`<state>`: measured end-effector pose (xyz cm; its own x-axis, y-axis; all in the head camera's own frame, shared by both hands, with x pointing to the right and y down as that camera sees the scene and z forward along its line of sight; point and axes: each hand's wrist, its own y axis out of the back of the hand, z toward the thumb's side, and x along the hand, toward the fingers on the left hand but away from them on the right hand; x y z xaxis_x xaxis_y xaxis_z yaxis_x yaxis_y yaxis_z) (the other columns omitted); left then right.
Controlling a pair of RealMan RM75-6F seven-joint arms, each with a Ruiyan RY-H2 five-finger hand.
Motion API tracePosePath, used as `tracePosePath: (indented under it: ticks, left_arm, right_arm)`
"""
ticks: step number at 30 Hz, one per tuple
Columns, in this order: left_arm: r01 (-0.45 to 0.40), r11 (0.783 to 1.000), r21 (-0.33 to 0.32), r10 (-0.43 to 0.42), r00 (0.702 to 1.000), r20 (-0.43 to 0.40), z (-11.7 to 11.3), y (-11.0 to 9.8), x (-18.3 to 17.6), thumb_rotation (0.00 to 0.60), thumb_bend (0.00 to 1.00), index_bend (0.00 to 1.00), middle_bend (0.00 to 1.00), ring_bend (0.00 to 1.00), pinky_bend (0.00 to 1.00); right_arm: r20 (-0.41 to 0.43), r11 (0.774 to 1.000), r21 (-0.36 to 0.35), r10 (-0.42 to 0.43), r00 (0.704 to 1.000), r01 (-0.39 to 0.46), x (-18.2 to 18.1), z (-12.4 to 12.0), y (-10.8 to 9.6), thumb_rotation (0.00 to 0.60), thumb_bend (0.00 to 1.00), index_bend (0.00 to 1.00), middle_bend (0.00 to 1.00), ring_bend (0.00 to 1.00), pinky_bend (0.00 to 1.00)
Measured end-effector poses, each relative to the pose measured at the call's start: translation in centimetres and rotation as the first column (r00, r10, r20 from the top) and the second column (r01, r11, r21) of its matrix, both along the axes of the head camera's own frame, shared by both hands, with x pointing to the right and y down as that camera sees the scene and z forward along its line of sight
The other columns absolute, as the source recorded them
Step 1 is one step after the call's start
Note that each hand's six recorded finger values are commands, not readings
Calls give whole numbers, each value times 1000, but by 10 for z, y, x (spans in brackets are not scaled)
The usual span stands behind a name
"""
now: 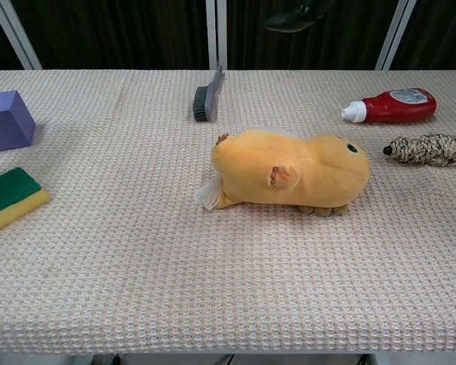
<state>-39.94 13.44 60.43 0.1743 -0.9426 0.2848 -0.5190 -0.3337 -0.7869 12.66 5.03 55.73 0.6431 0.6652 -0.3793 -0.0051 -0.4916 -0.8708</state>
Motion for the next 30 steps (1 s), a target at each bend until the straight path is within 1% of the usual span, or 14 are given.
tracePosePath:
  ticks: [3, 6, 9, 12, 15, 21, 26, 30]
  left_arm:
    - [5, 1000, -5, -5, 1000, 13, 1, 0, -3, 600, 198, 73, 59, 52, 216]
    - [6, 1000, -10, -6, 1000, 25, 1, 0, -5, 600, 200, 73, 59, 52, 215]
    - [8, 1000, -11, -7, 1000, 28, 0, -1, -6, 600, 200, 73, 59, 52, 215]
    - [8, 1000, -14, -7, 1000, 28, 1, -1, -5, 600, 201, 73, 60, 51, 215]
    - [3, 1000, -21, -2, 1000, 30, 3, -1, -4, 600, 201, 73, 59, 51, 215]
    - [-2, 1000, -24, 3, 999, 34, 5, -1, -4, 600, 201, 73, 60, 50, 213]
    - [1, 1000, -31, 0, 999, 37, 5, 1, -6, 600, 200, 73, 60, 44, 212]
    - [-1, 999, -33, 3, 999, 44, 5, 2, -7, 600, 201, 73, 60, 44, 211]
  right_arm:
    - [-33, 997, -77, -11, 999, 8, -13, 8, -2, 600, 321, 153, 181, 0, 0]
    - [-64, 988, -156, -17, 998, 7, -25, 15, -2, 600, 321, 168, 186, 0, 0]
    - [-95, 978, -209, -48, 994, 27, -42, 20, 1, 600, 321, 185, 187, 0, 0]
    - [-121, 968, -242, -94, 988, 62, -59, 23, 9, 600, 321, 203, 189, 0, 0]
    - [-157, 962, -260, -129, 979, 85, -64, 31, 17, 600, 321, 225, 211, 0, 0]
    - [-227, 951, -297, -161, 960, 89, -63, 50, 30, 600, 322, 226, 225, 0, 0]
    - [-242, 952, -290, -170, 955, 96, -67, 57, 36, 600, 331, 248, 250, 0, 0]
    - [-266, 956, -275, -182, 947, 106, -68, 63, 39, 600, 336, 275, 288, 0, 0]
